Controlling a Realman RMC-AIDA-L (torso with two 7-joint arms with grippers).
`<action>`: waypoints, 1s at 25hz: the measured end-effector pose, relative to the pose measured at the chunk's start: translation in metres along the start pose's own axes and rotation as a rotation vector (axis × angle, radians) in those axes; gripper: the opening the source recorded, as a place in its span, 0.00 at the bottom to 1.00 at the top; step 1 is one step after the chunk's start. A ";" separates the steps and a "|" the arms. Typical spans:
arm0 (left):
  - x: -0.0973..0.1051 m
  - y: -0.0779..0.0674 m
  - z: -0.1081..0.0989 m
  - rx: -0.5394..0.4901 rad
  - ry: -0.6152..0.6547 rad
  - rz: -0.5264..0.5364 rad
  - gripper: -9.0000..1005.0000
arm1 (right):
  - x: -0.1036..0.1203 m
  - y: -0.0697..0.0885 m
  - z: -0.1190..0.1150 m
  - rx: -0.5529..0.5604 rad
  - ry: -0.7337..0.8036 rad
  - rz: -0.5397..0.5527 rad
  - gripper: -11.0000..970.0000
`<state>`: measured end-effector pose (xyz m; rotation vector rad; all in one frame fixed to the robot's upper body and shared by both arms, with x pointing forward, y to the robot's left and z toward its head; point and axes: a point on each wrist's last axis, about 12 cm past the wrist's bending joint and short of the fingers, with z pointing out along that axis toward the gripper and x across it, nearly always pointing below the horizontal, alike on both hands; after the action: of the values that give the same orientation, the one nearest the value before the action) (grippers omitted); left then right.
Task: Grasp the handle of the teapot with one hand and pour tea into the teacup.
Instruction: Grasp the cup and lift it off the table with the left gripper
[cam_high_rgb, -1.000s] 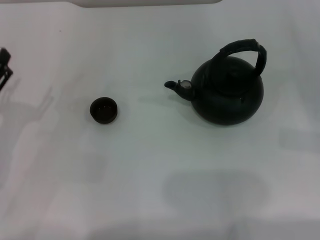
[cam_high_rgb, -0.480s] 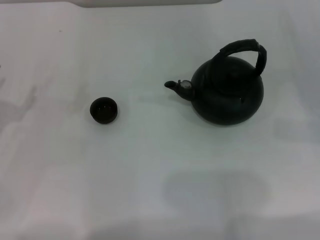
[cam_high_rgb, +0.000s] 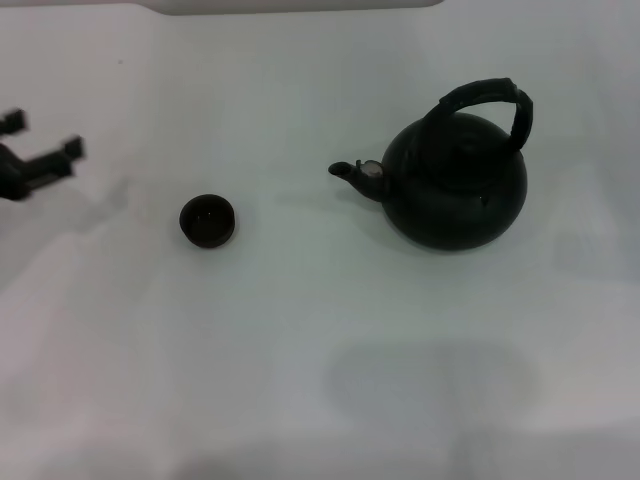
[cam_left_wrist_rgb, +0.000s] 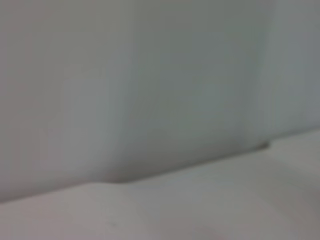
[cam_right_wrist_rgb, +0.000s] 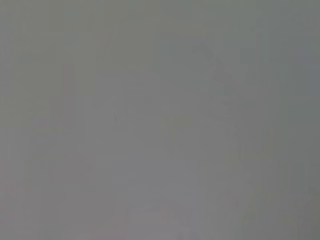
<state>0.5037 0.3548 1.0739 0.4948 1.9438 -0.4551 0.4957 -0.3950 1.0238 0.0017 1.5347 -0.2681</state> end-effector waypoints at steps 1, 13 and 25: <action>-0.002 -0.005 0.003 0.017 0.009 0.012 0.87 | 0.000 0.000 0.001 0.001 0.005 -0.001 0.89; 0.004 -0.036 0.012 0.128 0.074 0.053 0.87 | 0.000 0.003 0.007 -0.005 0.022 -0.002 0.89; 0.020 -0.054 0.016 0.182 0.110 0.098 0.88 | -0.001 0.001 0.013 -0.003 0.031 -0.013 0.88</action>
<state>0.4794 0.3036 1.0543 0.7429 1.9825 -0.5540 0.5083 -0.3956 1.0253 -0.0070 1.5661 -0.2770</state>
